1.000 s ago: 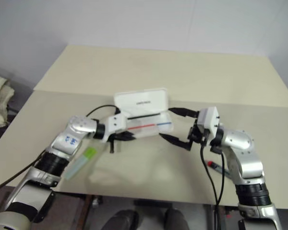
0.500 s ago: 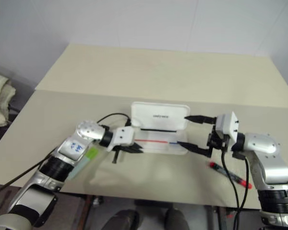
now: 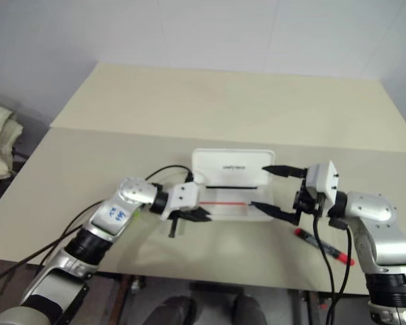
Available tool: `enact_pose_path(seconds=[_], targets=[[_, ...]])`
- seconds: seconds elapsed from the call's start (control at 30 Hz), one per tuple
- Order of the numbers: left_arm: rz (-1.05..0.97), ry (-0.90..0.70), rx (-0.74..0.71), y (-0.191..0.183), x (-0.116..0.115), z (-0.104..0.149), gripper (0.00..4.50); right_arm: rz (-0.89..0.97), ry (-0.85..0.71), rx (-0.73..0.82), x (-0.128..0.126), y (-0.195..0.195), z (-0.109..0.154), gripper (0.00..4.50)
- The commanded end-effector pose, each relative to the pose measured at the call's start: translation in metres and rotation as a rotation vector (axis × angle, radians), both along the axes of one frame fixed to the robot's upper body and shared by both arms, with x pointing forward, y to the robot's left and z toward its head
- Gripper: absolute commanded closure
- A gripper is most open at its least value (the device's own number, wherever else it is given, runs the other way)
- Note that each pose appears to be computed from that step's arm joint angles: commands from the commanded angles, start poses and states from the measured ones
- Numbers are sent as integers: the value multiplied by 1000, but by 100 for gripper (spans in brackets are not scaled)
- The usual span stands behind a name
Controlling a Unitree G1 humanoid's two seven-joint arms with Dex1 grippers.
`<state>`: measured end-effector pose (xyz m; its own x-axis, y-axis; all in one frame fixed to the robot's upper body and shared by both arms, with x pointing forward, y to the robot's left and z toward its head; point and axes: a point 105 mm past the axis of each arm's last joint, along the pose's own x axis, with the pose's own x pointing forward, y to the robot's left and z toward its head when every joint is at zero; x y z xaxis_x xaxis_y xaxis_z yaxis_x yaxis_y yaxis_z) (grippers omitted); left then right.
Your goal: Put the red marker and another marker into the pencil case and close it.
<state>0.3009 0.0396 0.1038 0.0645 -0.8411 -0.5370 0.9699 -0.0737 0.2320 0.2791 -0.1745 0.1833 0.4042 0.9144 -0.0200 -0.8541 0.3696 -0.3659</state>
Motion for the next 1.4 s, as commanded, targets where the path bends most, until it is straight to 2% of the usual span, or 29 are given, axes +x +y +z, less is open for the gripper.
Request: enact_pose_path(seconds=[0.03,0.23,0.7,0.97,1.17,1.4], targets=[[-10,12,-25,-6,-7,0,332,21,-44,15,-3,6,11,0],[-33,-18,-41,-7,-7,4,127,28,-45,19,-1,9,10,0],[-150,-18,-313,-8,-29,44,127,-18,50,28,-2,-5,-5,0],[-174,-51,-479,5,-42,64,127,-158,166,-50,-15,-52,-19,0],[-158,-92,-485,36,-56,88,127,-292,294,-134,-36,-98,-39,0],[-64,-82,-396,76,-65,94,127,-327,407,-207,-58,-125,-70,0]])
